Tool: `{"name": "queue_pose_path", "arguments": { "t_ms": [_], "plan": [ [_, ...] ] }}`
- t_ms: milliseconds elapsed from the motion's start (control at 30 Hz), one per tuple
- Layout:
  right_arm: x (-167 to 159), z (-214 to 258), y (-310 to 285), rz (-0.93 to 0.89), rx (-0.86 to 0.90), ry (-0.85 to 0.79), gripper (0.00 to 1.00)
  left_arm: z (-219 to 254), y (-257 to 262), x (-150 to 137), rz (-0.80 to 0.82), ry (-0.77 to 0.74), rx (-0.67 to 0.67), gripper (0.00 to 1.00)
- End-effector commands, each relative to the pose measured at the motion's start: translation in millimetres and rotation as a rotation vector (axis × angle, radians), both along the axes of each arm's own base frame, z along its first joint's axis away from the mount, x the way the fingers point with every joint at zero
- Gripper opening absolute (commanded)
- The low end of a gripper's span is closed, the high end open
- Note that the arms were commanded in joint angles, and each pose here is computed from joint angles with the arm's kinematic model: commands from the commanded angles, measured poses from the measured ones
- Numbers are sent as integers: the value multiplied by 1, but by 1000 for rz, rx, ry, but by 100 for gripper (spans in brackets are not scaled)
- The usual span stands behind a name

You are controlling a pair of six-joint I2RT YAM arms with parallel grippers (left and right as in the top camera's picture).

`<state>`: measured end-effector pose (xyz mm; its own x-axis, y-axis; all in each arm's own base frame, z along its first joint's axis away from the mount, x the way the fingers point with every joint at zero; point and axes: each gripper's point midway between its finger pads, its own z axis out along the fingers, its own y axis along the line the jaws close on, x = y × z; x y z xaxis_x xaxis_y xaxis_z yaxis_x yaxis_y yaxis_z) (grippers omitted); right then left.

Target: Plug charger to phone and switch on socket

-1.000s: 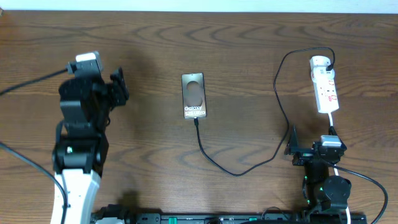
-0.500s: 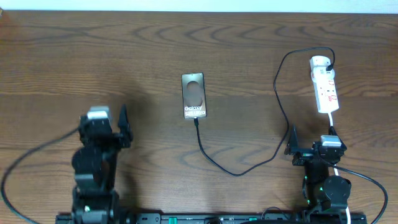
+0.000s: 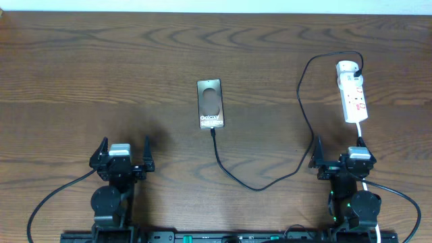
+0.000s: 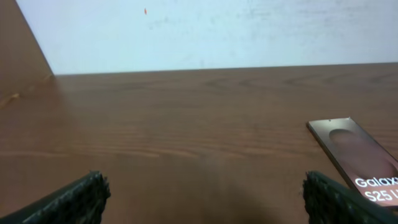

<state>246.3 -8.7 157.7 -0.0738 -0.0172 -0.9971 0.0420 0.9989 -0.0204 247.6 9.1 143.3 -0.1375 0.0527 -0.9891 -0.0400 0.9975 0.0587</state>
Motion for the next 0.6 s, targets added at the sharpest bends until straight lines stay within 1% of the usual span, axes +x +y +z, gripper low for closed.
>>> {"name": "queue_pose_path", "arguments": {
  "t_ms": [0, 167, 567],
  "plan": [
    [0, 0, 1, 0, 6, -3, 99, -10, 4, -4, 15, 35, 48, 98],
    [0, 0, 1, 0, 6, -3, 99, -7, 7, -4, 29, 23, 49, 98],
    [0, 0, 1, 0, 6, -3, 99, -12, 7, -4, 28, 46, 49, 98]
  ]
}}
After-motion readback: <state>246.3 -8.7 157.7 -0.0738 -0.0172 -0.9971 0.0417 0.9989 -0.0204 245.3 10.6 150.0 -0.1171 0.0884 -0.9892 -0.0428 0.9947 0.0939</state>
